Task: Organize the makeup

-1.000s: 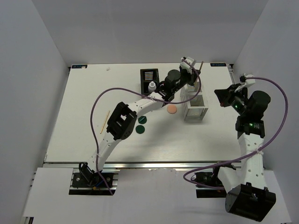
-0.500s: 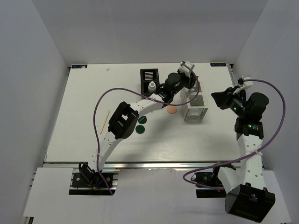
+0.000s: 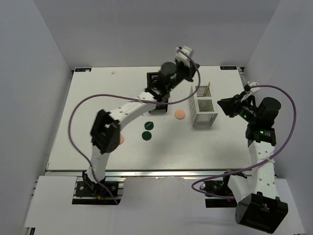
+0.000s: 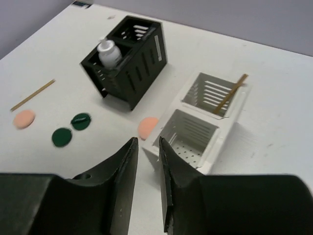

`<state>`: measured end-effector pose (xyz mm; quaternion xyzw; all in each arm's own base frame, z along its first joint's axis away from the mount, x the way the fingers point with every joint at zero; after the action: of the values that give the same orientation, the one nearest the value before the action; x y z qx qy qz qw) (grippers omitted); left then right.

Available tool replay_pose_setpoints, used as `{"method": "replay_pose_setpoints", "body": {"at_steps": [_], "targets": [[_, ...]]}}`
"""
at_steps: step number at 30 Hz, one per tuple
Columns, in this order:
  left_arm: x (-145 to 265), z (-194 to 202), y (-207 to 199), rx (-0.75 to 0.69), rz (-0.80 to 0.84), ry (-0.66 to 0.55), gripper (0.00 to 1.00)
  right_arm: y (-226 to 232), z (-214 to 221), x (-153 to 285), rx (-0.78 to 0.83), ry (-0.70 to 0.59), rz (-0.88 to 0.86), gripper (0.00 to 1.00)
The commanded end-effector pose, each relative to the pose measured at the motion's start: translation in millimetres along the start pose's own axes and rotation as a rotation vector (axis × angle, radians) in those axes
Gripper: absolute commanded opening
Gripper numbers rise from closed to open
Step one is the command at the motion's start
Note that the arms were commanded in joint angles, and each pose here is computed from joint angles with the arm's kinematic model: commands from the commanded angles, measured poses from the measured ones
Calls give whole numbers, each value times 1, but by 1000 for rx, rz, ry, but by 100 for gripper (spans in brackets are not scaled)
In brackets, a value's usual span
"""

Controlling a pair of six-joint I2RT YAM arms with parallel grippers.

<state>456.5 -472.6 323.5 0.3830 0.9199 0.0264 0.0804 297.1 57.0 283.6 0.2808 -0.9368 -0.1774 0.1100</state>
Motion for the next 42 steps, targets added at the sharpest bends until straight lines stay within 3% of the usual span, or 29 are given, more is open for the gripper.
{"method": "replay_pose_setpoints", "body": {"at_steps": [1, 2, 3, 4, 5, 8, 11, 12, 13, 14, 15, 19, 20, 22, 23, 24, 25, 26, 27, 28, 30, 32, 34, 35, 37, 38, 39, 41, 42], "targets": [[68, -102, 57, 80, -93, -30, 0, 28, 14, 6, 101, 68, -197, 30], [96, -120, 90, 113, -153, -25, 0, 31, 19, 5, 130, 82, -229, 32], [113, -110, 105, 180, -182, 28, 3, 37, 24, 3, 137, 101, -257, 38], [136, -59, 107, 229, -172, 201, 11, 37, 39, 1, 99, 161, -258, 41], [169, -66, 141, 259, -244, 215, 35, 36, 46, -2, 144, 192, -263, 43], [250, -15, 166, 351, -336, 402, 62, 45, 70, -16, 150, 313, -252, 46], [312, 24, 176, 386, -439, 520, 74, 66, 89, -29, 170, 365, -298, 45], [329, 11, 174, 383, -461, 490, 76, 73, 95, -33, 217, 385, -320, 47], [342, 13, 173, 390, -478, 502, 76, 97, 113, -40, 260, 438, -410, 50], [356, 20, 175, 402, -509, 517, 76, 111, 116, -44, 317, 447, -467, 60], [366, 8, 171, 392, -518, 487, 78, 139, 130, -46, 458, 457, -611, 65], [398, 6, 158, 420, -583, 509, 78, 196, 172, -71, 760, 463, -993, 73], [404, 5, 157, 442, -612, 506, 78, 215, 158, -87, 831, 407, -1052, 72], [430, 1, 159, 446, -734, 514, 76, 234, 194, -114, 906, 469, -1184, 69], [439, -2, 159, 464, -779, 505, 74, 261, 165, -139, 974, 386, -1215, 63], [455, 0, 162, 462, -856, 526, 73, 279, 170, -149, 1005, 390, -1268, 60], [463, -3, 160, 467, -885, 520, 68, 270, 215, -163, 958, 550, -1311, 56], [471, -11, 157, 485, -908, 482, 63, 278, 219, -180, 1008, 547, -1330, 51], [478, -10, 153, 499, -923, 487, 55, 314, 189, -201, 1087, 434, -1350, 50], [483, -7, 150, 509, -935, 486, 38, 307, 229, -216, 1072, 528, -1371, 48], [495, -4, 142, 542, -956, 485, 26, 332, 225, -240, 1156, 450, -1364, 47], [502, 2, 137, 563, -971, 490, 24, 333, 245, -262, 1207, 432, -1320, 46], [504, 4, 133, 570, -962, 498, 30, 333, 260, -265, 1171, 446, -1269, 46], [504, 7, 132, 573, -958, 501, 48, 346, 245, -284, 1153, 340, -1193, 30], [500, 8, 131, 568, -934, 499, 59, 330, 227, -304, 917, 397, -861, 6], [496, 14, 128, 569, -897, 520, 63, 327, 203, -316, 888, 328, -741, 0], [488, 17, 128, 566, -867, 520, 63, 322, 164, -312, 750, 293, -666, 0], [474, 32, 120, 578, -766, 564, 63, 304, 149, -298, 617, 299, -640, 0], [463, 41, 122, 578, -730, 580, 62, 305, 92, -283, 563, 182, -641, 0]]}}
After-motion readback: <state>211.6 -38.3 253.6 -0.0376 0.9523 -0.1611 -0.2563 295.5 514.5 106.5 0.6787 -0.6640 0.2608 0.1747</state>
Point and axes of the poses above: each gripper's point midway between its finger pads, its own x axis back along the fingers, its own y axis along the line the jaws close on, z = x × y, the point moved 1 cm from there along x, back along the fingers, and after that the axes turned 14 degrees about -x, right-handed, at the moved point
